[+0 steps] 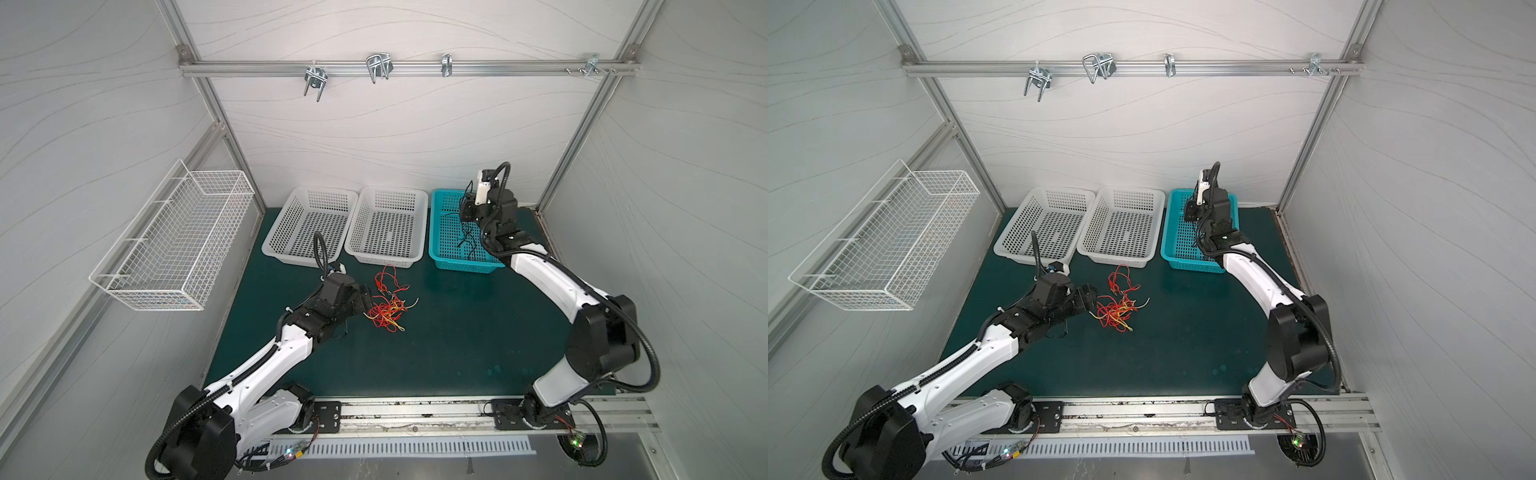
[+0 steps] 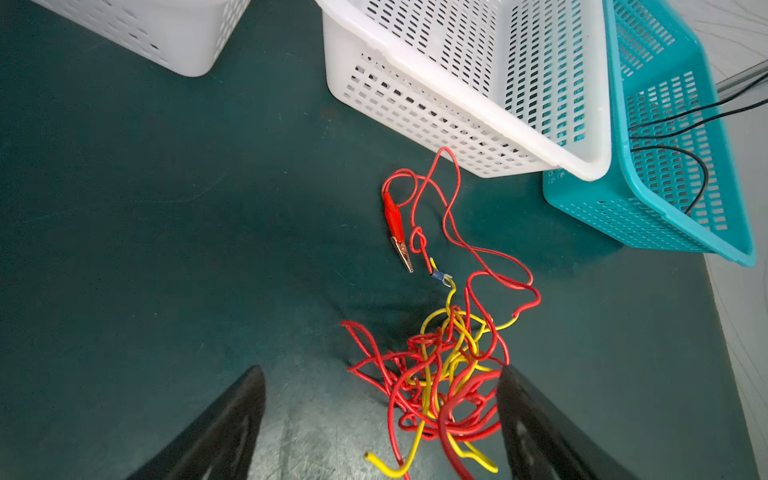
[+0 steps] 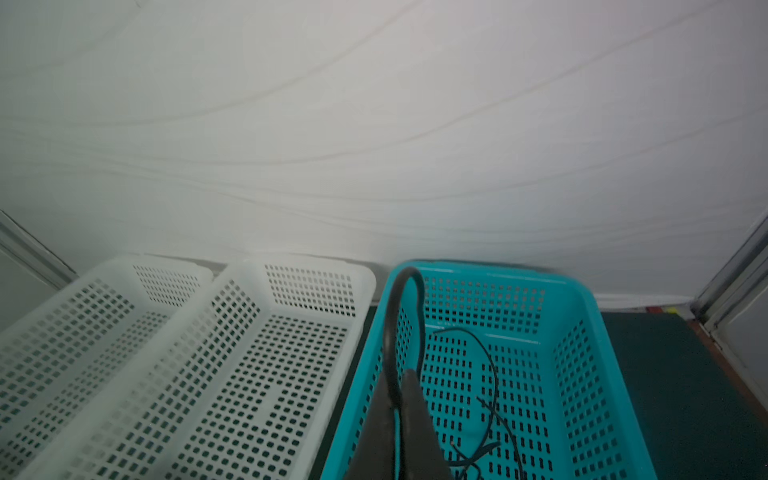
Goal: Untangle the cables
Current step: 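Carry the black wire over the teal basket with the right gripper, then open the right gripper to drop the black wire into the teal basket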
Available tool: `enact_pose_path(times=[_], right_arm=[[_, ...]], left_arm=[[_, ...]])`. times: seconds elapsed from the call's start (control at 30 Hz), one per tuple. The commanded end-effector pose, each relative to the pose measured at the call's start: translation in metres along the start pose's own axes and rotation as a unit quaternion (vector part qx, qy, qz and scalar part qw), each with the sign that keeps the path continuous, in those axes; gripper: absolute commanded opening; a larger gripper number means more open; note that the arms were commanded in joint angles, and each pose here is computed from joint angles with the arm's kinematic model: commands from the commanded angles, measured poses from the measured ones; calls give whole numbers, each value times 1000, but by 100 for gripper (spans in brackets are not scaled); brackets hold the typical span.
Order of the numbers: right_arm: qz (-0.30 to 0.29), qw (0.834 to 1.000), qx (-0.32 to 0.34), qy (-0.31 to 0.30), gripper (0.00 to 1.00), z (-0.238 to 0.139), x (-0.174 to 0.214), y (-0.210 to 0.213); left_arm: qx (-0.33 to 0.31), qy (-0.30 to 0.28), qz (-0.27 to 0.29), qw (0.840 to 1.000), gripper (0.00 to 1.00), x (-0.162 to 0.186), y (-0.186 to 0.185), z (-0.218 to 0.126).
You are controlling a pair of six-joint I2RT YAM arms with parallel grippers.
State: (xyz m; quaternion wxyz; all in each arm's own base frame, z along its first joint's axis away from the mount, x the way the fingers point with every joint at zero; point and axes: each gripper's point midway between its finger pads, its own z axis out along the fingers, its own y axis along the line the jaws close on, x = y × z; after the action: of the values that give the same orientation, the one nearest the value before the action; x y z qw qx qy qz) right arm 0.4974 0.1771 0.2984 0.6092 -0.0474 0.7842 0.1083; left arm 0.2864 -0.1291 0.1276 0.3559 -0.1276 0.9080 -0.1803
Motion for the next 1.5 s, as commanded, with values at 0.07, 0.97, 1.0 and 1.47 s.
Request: enact_pose_path(times=[0.07, 0.97, 1.0, 1.47], right_arm=[[5, 995, 15, 99, 0, 33, 82, -8], [116, 976, 46, 180, 50, 11, 123, -58], [118, 977, 42, 171, 54, 6, 117, -57], [59, 985, -66, 148, 70, -47, 86, 2]], left_arm=[[13, -25, 1, 1000, 88, -18, -11, -7], [6, -31, -8, 999, 88, -15, -2, -12], [6, -31, -8, 999, 88, -14, -2, -12], [33, -33, -4, 999, 88, -15, -12, -12]])
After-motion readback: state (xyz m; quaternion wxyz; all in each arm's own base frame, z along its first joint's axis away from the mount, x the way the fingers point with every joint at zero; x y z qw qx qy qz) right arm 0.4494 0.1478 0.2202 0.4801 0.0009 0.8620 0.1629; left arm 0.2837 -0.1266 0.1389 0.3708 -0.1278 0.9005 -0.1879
